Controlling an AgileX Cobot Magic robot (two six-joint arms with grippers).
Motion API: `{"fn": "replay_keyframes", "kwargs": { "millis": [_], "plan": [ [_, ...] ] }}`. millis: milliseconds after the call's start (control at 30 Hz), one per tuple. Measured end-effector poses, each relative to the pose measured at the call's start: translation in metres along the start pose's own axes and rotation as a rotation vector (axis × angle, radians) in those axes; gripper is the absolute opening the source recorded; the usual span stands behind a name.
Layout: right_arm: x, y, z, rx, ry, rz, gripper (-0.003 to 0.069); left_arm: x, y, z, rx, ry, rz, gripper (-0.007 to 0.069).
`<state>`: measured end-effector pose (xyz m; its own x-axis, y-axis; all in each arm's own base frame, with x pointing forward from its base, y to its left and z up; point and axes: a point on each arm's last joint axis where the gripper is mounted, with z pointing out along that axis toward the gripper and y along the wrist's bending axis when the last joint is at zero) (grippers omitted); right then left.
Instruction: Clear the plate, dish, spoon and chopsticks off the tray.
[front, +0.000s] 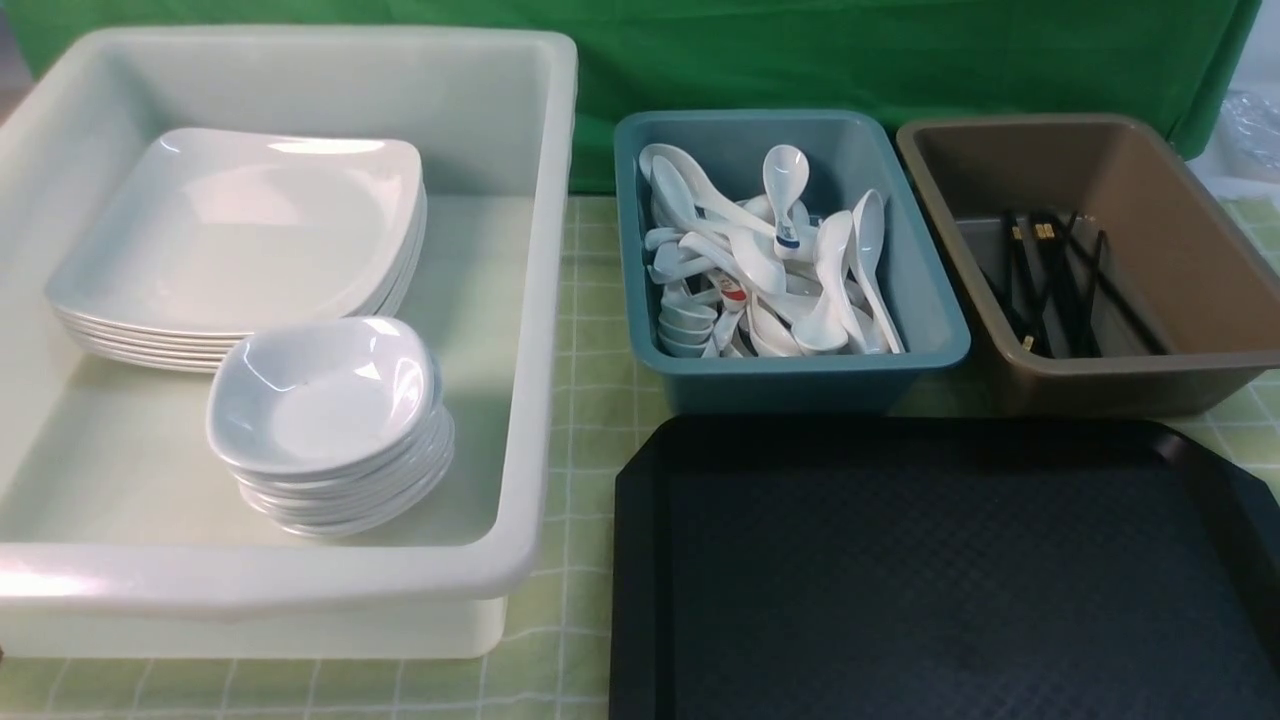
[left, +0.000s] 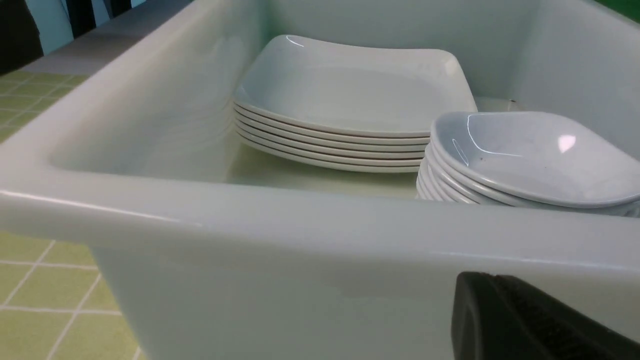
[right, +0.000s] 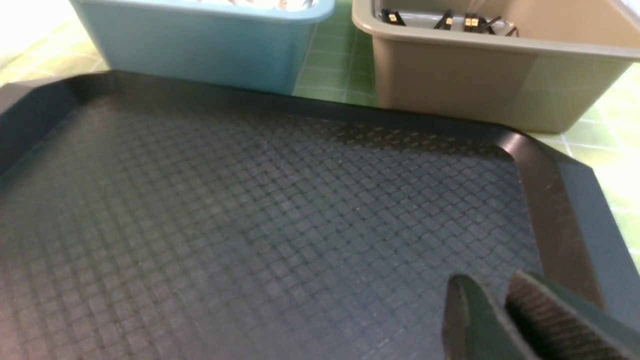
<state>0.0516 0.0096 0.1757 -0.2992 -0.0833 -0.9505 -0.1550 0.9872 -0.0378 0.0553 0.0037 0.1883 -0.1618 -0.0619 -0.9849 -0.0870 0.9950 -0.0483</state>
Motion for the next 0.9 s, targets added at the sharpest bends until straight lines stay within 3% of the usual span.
{"fn": "replay_keyframes", "kwargs": {
  "millis": [900],
  "plan": [
    [-0.0001,0.0000,0.0000,0.000,-0.001,0.000,0.0200,-0.0009,0.0001,0.0000,-0.001,-0.010,0.000,0.0011]
  ]
}}
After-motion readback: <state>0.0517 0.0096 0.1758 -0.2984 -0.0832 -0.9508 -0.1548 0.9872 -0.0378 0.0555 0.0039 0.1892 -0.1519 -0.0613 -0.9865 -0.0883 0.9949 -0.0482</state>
